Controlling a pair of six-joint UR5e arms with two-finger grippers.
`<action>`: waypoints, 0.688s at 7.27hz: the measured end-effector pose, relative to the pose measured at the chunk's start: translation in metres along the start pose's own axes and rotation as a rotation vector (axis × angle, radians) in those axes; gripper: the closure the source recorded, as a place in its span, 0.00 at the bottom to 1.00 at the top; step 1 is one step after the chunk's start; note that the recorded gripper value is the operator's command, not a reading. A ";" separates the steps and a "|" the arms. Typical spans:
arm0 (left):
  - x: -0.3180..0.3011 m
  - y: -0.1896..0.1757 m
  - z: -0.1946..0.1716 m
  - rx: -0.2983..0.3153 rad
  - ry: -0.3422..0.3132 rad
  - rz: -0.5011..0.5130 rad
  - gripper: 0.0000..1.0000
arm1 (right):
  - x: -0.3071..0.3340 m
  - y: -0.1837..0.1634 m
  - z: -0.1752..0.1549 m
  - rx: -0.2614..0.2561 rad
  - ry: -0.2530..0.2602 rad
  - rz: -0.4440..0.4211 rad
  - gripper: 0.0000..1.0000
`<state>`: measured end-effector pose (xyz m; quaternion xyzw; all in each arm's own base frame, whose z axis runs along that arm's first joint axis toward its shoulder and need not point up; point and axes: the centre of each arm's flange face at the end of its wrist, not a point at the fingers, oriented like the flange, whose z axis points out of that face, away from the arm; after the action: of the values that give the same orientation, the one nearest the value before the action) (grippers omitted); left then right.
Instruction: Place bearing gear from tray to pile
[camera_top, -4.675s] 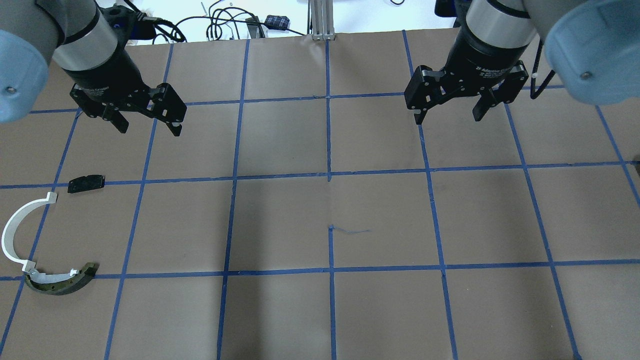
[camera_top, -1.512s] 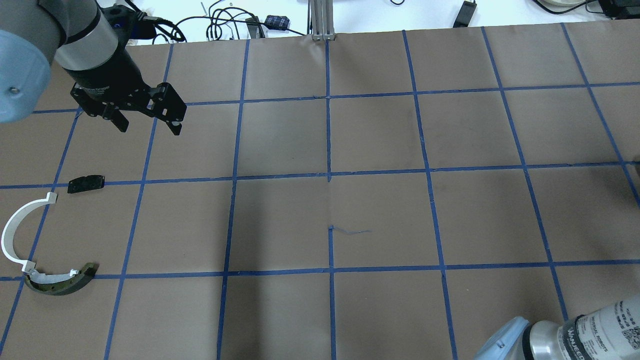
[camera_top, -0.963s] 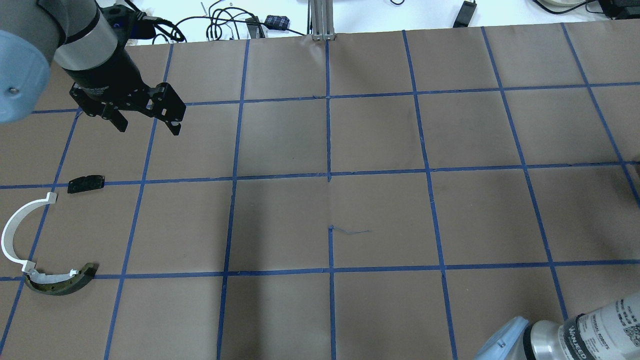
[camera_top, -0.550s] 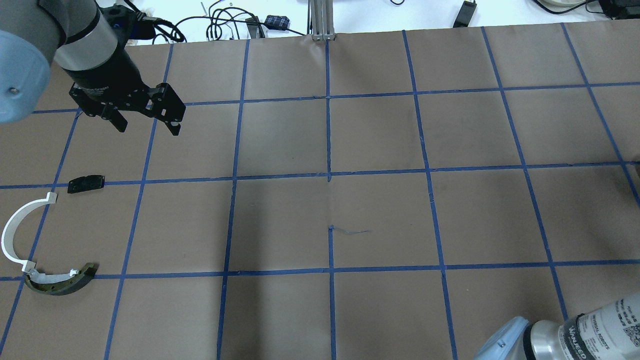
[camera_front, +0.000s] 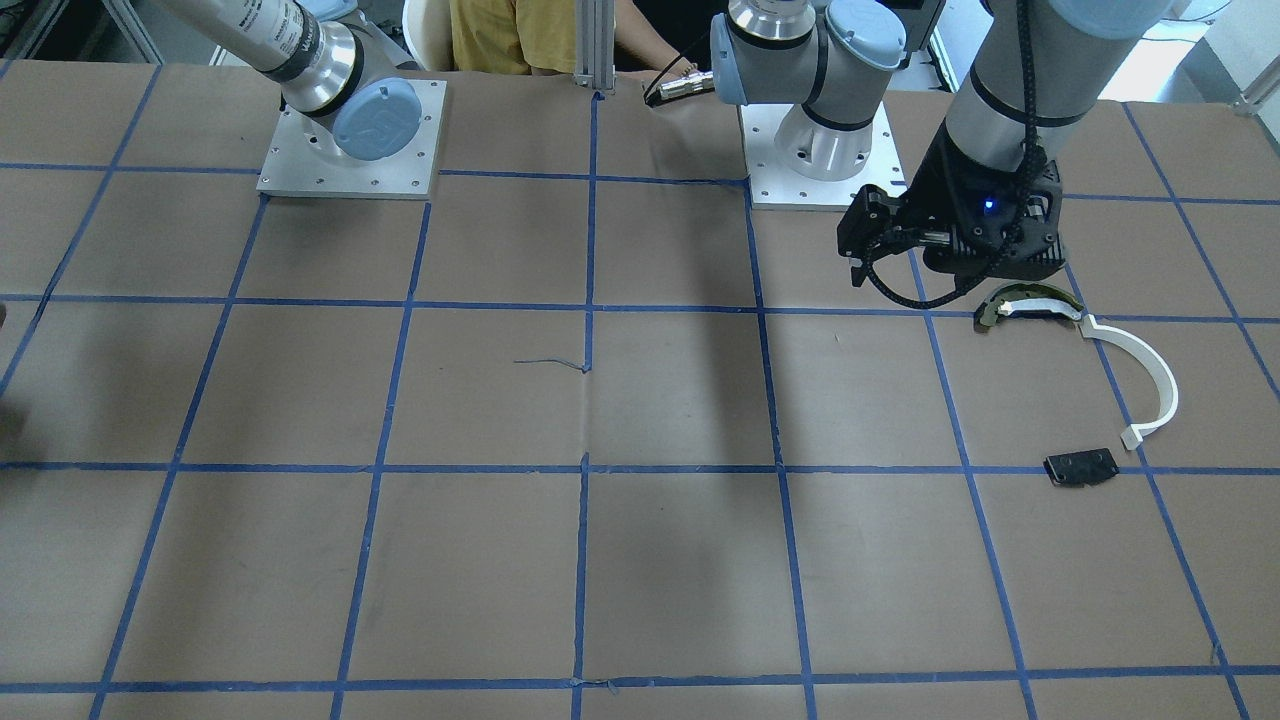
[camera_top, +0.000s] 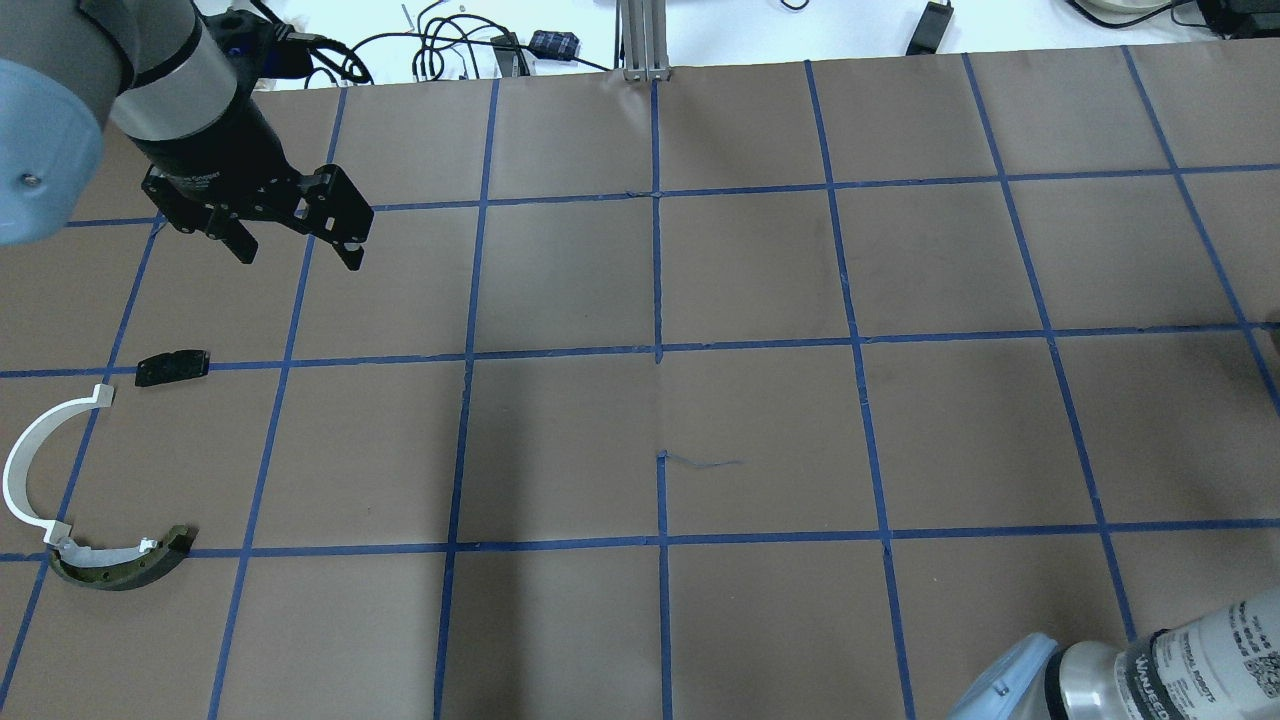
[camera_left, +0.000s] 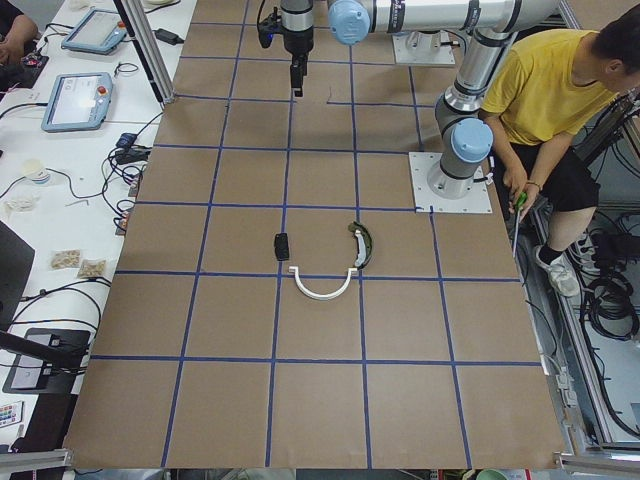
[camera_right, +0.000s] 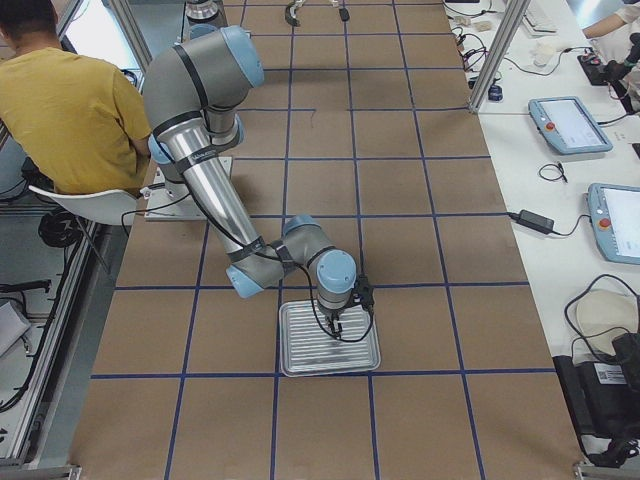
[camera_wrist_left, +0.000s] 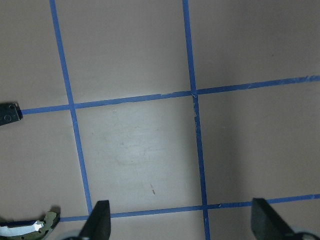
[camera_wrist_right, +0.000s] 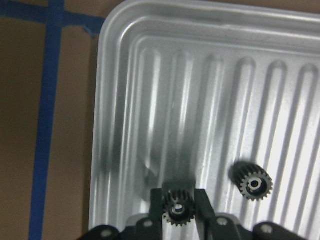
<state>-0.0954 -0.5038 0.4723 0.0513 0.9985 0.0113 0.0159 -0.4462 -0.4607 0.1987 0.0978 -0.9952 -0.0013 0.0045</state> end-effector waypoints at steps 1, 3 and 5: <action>0.000 0.000 0.000 0.000 -0.001 0.000 0.00 | -0.010 -0.004 -0.017 0.014 -0.008 0.005 0.78; 0.000 0.000 0.000 0.000 -0.005 0.000 0.00 | -0.067 -0.041 -0.062 0.045 -0.032 0.011 0.78; -0.001 0.000 0.000 0.000 -0.006 0.001 0.00 | -0.189 -0.111 -0.095 0.056 -0.031 0.052 0.78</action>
<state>-0.0948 -0.5037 0.4727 0.0517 0.9984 0.0112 0.0188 -0.2379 -0.5329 0.2916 0.0718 -0.9970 0.0250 -0.0138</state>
